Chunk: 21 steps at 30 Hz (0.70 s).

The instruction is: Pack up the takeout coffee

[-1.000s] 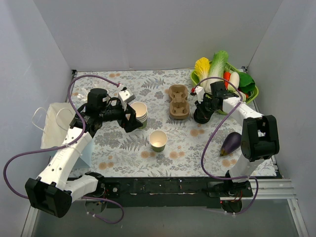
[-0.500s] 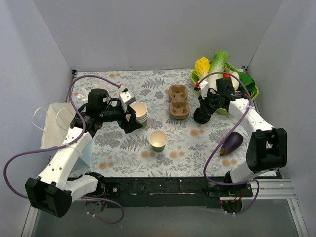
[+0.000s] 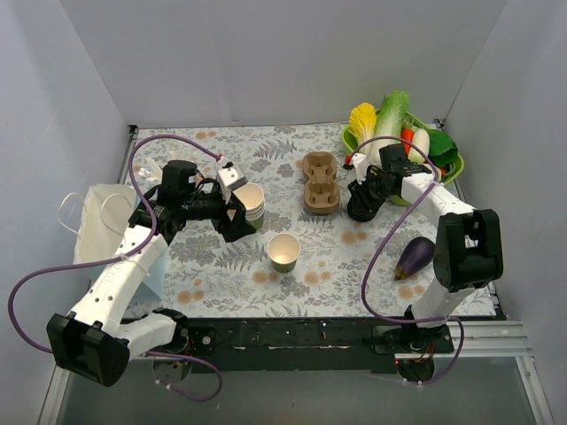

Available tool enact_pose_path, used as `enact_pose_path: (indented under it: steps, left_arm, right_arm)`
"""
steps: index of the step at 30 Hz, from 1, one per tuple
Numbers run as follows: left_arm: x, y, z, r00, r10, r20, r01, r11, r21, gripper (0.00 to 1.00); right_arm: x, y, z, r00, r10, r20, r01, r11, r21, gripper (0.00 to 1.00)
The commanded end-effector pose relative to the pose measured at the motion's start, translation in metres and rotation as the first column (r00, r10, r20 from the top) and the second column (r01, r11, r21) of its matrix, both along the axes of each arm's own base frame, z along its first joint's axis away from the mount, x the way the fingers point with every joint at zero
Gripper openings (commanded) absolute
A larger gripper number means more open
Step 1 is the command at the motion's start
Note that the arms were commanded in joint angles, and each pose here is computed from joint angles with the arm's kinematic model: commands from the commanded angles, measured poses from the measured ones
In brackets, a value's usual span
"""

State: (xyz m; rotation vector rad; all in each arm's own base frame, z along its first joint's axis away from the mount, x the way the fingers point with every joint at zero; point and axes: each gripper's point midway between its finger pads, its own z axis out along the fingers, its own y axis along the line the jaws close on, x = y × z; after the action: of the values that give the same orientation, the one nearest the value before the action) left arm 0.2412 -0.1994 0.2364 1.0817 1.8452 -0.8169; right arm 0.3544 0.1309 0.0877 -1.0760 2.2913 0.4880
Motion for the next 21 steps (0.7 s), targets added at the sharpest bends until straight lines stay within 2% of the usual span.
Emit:
enact_pose_path:
  steps: [1, 6, 13, 21]
  left_arm:
    - [-0.005, -0.002, 0.012, 0.999, -0.022, 0.026, 0.022, 1.0, -0.015, 0.8]
    - [-0.005, -0.002, 0.012, 0.999, -0.023, 0.023, 0.024, 1.0, -0.017, 0.8]
    - [-0.004, -0.003, 0.012, 0.999, -0.024, 0.021, 0.024, 1.0, -0.019, 0.8]
    - [-0.004, -0.003, 0.011, 1.0, -0.024, 0.018, 0.025, 0.999, -0.02, 0.8]
  right_arm:
    - [0.011, 0.003, 0.008, 0.999, 0.019, 0.033, -0.02, 1.0, 0.014, 0.43]
    - [0.01, 0.004, 0.001, 1.0, 0.02, 0.013, -0.02, 1.0, 0.014, 0.41]
    - [0.01, 0.005, -0.001, 1.0, 0.021, 0.007, -0.021, 1.0, 0.019, 0.27]
    - [0.014, 0.005, 0.008, 0.999, 0.023, 0.024, -0.024, 1.0, 0.02, 0.17]
